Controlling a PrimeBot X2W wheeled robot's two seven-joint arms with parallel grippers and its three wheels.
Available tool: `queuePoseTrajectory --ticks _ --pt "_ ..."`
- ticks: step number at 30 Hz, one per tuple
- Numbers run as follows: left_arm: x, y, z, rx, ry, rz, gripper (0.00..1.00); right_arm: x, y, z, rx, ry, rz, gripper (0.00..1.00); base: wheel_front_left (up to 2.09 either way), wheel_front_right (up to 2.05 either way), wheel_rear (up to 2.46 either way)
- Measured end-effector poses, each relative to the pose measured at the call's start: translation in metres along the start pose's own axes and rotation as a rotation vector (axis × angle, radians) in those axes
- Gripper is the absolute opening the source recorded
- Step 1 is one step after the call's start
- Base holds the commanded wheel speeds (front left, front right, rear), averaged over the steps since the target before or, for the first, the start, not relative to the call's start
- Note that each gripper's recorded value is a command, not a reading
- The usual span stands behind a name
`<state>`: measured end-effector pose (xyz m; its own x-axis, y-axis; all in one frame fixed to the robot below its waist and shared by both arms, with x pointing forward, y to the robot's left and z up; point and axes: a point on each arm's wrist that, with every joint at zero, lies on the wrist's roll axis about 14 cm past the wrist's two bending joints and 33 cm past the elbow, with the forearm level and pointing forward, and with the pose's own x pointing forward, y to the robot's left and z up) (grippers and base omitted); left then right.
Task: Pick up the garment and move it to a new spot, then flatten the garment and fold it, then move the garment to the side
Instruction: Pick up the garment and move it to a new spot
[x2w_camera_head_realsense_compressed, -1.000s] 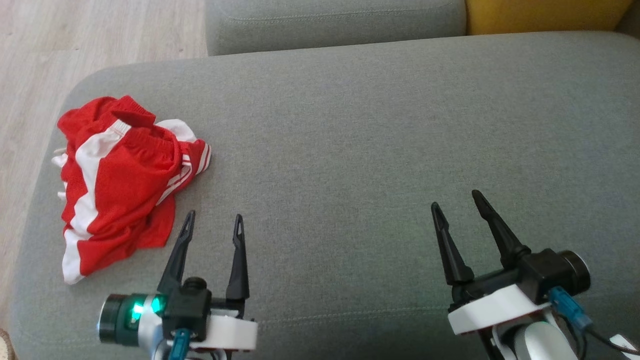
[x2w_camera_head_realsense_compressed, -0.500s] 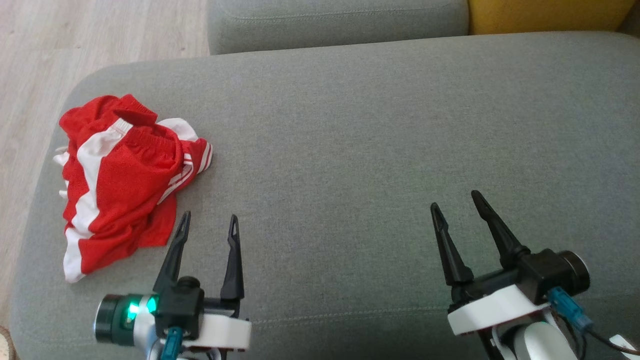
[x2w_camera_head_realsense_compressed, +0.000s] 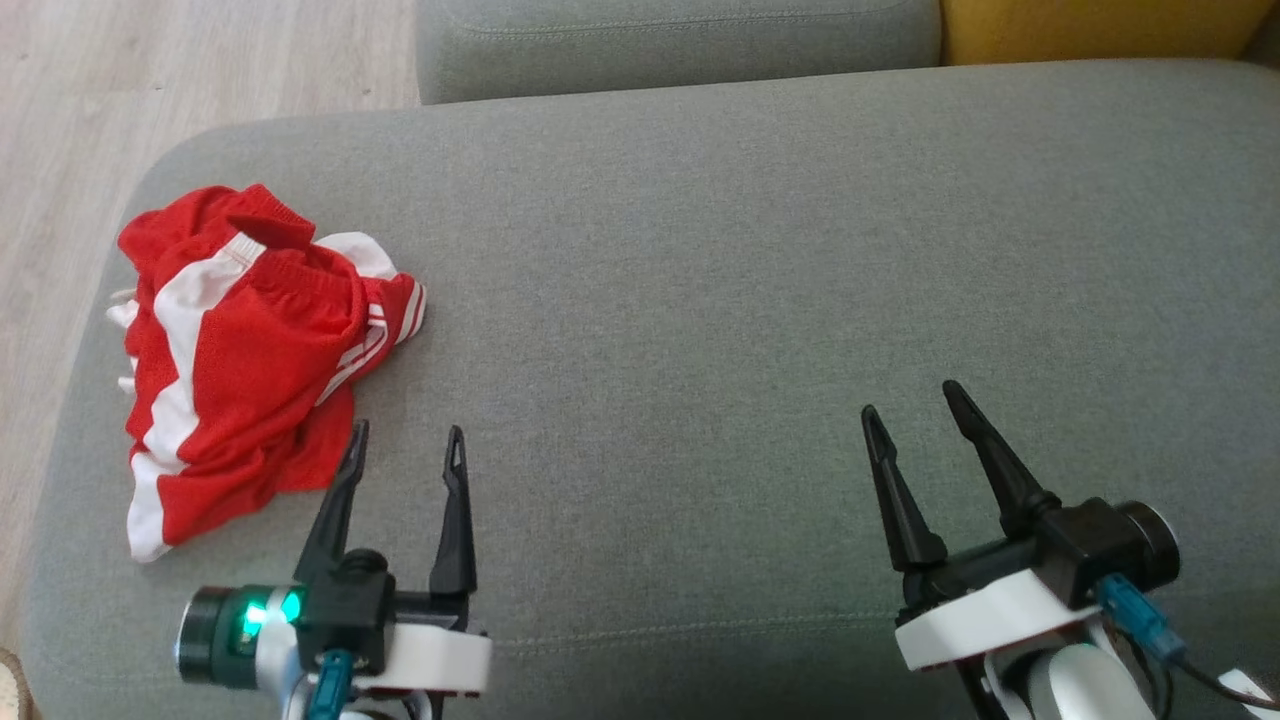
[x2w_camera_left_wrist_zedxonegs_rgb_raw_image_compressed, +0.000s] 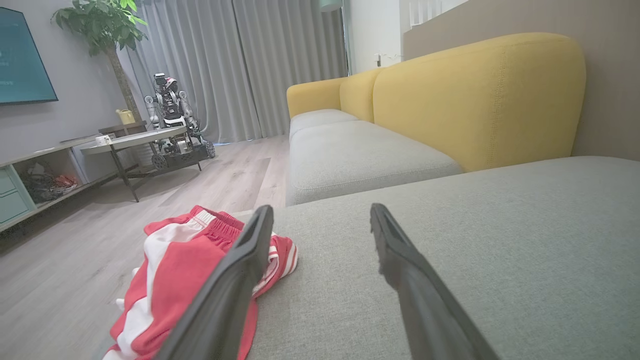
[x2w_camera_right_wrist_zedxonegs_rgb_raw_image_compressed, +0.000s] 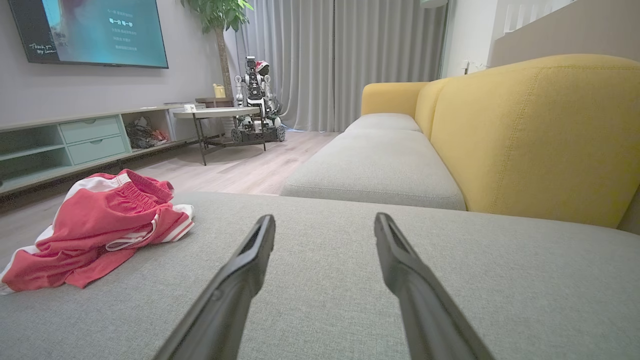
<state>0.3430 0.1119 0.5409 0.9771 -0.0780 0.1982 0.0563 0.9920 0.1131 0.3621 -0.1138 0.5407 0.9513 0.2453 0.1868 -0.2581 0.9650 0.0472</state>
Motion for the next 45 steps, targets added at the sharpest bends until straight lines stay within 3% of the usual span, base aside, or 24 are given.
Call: queuePoseTrajectory --ticks 15,21,45 --pt "-0.004 0.001 -0.003 0.001 0.012 -0.002 1.0 0.001 0.002 0.001 0.001 -0.003 0.007 1.0 0.0 0.0 0.0" --pt "-0.006 0.014 -0.003 0.0 0.017 0.049 1.0 0.006 0.01 -0.001 0.006 -0.002 0.034 1.0 0.0 0.0 0.0" --pt "-0.073 0.098 -0.003 0.043 0.062 0.37 1.0 0.032 0.106 -0.015 0.065 0.028 0.334 1.0 0.0 0.0 0.0"
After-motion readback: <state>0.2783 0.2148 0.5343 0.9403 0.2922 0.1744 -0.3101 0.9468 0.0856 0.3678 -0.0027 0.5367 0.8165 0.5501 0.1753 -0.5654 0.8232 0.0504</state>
